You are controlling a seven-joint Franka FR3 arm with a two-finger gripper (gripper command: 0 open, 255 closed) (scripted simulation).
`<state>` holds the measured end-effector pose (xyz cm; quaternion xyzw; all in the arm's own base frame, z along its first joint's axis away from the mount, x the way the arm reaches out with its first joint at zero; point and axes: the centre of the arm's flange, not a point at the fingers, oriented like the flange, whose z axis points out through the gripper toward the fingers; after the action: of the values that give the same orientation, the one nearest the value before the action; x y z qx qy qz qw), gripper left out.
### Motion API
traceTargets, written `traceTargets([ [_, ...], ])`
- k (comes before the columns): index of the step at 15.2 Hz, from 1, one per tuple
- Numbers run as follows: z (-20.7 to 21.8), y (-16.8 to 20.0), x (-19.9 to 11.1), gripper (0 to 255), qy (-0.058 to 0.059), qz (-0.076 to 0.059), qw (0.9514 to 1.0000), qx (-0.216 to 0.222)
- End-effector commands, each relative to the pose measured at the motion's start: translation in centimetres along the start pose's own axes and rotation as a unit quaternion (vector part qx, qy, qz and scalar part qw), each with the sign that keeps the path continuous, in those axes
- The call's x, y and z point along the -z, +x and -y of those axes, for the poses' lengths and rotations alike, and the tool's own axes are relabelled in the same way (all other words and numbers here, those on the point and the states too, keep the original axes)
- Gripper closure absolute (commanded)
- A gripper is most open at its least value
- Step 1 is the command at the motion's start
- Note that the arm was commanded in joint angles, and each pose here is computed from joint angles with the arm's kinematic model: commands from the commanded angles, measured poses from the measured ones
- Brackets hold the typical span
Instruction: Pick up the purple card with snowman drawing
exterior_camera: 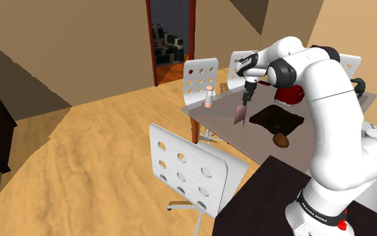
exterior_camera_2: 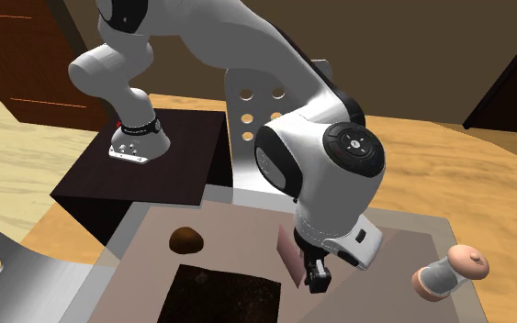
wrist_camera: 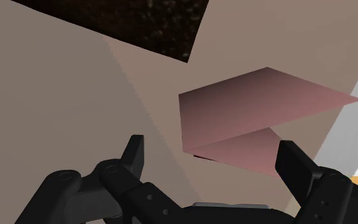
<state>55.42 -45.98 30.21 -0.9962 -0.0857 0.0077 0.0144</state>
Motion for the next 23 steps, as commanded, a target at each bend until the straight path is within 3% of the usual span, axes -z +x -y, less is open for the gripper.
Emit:
traceTargets([
  [1,-0.1,-0.1,-1.1,0,0.000,0.000,1.0000,0.000],
  [4,-0.1,-0.1,-1.9,0,0.000,0.000,1.0000,0.000],
  [5,-0.2,0.0,-1.9,255,0.000,0.000,1.0000,0.000],
  [14,-0.1,-0.1,-1.9,255,0.000,0.000,1.0000,0.000],
  [23,0.0,-0.1,2.8,255,0.000,0.000,1.0000,0.000],
])
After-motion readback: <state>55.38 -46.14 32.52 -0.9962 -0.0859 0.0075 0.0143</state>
